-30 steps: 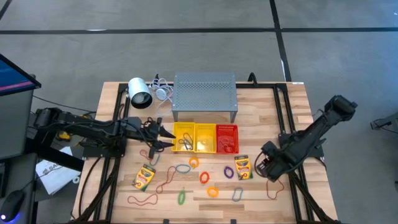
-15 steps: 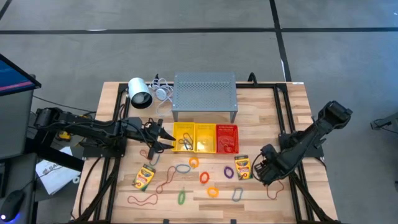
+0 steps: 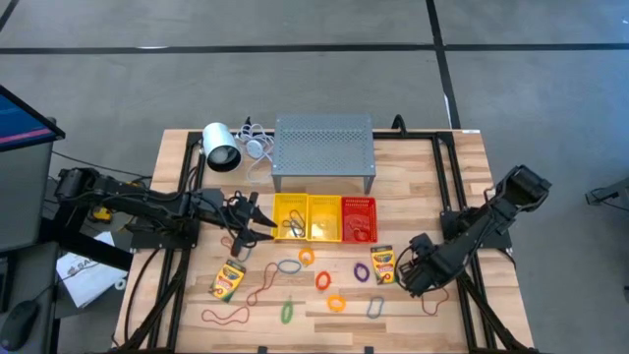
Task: Pick & Place Office Desk Supplies
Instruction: Put the yellow rubber band into the left yellow basket
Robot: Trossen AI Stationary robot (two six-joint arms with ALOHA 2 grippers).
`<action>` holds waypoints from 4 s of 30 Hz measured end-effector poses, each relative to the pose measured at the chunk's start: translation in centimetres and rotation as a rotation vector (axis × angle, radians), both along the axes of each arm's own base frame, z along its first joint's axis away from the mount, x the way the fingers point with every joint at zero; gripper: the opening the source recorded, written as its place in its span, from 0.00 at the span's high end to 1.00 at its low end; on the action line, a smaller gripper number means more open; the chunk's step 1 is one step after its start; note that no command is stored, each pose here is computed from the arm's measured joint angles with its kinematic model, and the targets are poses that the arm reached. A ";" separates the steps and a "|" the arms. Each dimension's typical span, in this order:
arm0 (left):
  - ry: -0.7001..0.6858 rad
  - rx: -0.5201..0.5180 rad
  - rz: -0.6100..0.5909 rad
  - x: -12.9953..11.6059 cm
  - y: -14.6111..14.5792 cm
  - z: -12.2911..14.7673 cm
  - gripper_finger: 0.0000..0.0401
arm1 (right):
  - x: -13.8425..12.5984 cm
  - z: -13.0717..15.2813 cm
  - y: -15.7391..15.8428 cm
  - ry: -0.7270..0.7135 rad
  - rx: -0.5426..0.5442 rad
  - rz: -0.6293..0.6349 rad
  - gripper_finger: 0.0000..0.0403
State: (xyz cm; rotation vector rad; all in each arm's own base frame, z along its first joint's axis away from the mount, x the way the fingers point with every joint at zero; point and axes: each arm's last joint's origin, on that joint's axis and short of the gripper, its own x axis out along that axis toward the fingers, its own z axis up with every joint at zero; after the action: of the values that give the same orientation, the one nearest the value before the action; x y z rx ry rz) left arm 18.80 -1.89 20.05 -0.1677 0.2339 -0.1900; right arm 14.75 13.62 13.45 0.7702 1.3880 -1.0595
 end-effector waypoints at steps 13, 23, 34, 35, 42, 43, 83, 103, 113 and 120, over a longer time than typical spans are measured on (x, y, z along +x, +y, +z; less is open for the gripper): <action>-0.003 0.000 -0.005 0.0 -0.1 0.0 0.58 | -0.2 -0.4 0.2 -0.023 0.062 -0.039 0.59; -0.004 0.000 -0.005 0.0 -0.1 0.0 0.58 | 0.4 -0.5 0.8 -0.069 0.130 -0.034 0.59; -0.004 0.000 -0.005 0.0 -0.1 0.0 0.58 | 0.6 -0.5 1.0 -0.086 0.147 -0.028 0.68; -0.004 0.000 -0.005 0.0 -0.1 0.0 0.58 | 0.6 -0.5 1.0 -0.086 0.147 -0.025 0.70; -0.004 0.000 -0.005 0.0 -0.1 0.0 0.58 | 0.6 -0.5 1.0 -0.094 0.149 -0.020 0.83; -0.004 0.000 -0.005 0.0 -0.1 0.0 0.58 | 0.6 -0.5 1.0 -0.094 0.149 -0.013 0.85; -0.005 0.001 -0.005 0.0 -0.1 0.0 0.58 | 2.6 3.7 1.9 -0.129 0.052 0.221 1.00; -0.004 0.001 -0.005 0.0 -0.1 0.0 0.58 | 7.5 9.6 1.1 -0.343 -0.103 0.488 1.00; -0.004 0.001 -0.005 0.0 -0.1 0.0 0.58 | 10.0 13.0 -0.3 -0.419 -0.199 0.641 1.00; -0.004 0.001 -0.005 0.0 -0.1 0.0 0.58 | 11.7 14.9 -1.5 -0.469 -0.286 0.751 1.00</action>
State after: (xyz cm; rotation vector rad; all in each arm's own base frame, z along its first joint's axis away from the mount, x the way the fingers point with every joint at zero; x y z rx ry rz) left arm 18.80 -1.97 20.09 -0.1657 0.2302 -0.1949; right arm 26.42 12.09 28.35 0.2142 0.9578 -0.4258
